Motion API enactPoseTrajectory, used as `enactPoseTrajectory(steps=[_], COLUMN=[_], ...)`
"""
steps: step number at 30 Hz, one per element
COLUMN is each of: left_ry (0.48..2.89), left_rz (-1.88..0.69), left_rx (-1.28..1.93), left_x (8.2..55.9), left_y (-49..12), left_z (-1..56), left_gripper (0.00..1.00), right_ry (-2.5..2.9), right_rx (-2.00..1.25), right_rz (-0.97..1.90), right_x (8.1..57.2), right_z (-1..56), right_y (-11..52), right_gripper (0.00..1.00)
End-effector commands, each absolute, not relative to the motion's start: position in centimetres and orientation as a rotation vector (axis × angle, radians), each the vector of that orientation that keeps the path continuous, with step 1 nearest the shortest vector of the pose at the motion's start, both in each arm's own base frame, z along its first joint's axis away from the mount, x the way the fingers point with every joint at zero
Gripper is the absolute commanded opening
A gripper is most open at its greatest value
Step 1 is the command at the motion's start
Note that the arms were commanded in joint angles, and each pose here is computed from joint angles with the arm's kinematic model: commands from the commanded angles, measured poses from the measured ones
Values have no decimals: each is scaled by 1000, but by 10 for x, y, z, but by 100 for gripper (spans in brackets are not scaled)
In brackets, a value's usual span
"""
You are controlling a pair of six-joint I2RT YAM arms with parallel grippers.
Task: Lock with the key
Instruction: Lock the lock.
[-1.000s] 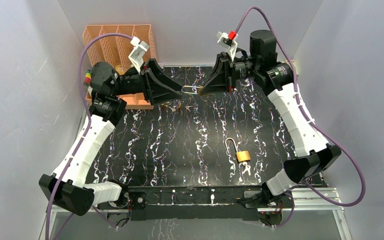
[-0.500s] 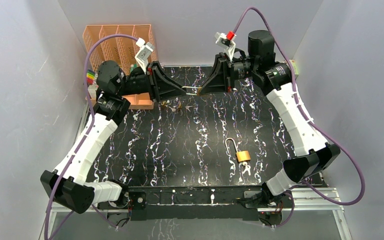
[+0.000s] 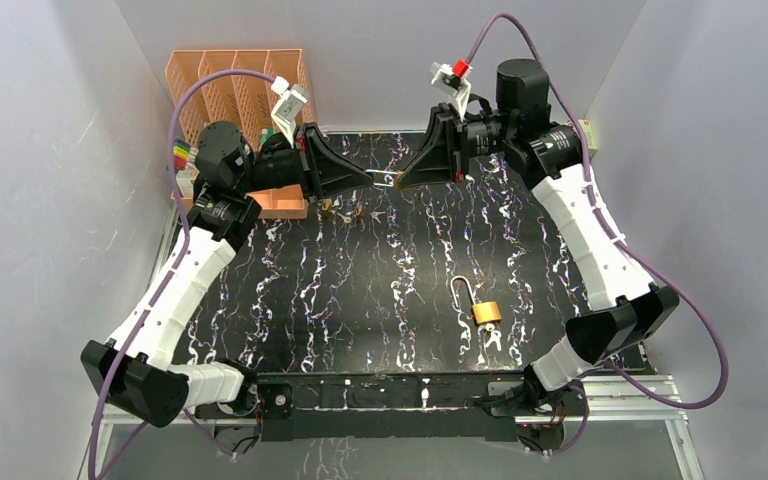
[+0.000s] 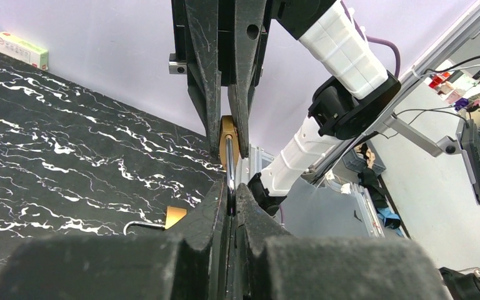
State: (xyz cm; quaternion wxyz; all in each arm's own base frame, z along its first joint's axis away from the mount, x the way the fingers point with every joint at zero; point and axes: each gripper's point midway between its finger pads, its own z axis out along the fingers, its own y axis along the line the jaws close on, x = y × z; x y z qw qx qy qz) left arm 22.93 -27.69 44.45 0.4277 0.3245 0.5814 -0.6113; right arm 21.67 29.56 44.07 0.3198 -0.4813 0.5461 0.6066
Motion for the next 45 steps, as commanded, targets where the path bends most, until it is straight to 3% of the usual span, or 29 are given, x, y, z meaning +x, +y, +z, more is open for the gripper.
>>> enactPoseTrajectory(steps=[1, 25, 35, 36, 39, 40, 45], left_ry=[1418, 1445, 1447, 1447, 1446, 1446, 1438], left_rz=[-1537, -1579, -1441, -1436, -1415, -1406, -1394], left_rx=[849, 863, 852, 847, 831, 824, 798], left_x=[214, 208, 221, 224, 230, 233, 246], left_y=[-275, -329, -317, -316, -309, -306, -297], left_z=[450, 420, 432, 434, 438, 440, 453], left_gripper=[0, 0, 0, 0, 0, 0, 0], right_ry=[1316, 1212, 1251, 1262, 1278, 1278, 1278], right_rx=[-1299, -1301, -1250, -1242, -1203, -1185, -1129], right_rz=[1546, 1611, 1515, 1503, 1459, 1438, 1410], right_x=[217, 204, 205, 206, 209, 211, 215], right_z=[462, 466, 468, 467, 466, 466, 459], right_y=[297, 357, 328, 324, 306, 299, 266], right_gripper=[0, 0, 0, 8, 44, 50, 65])
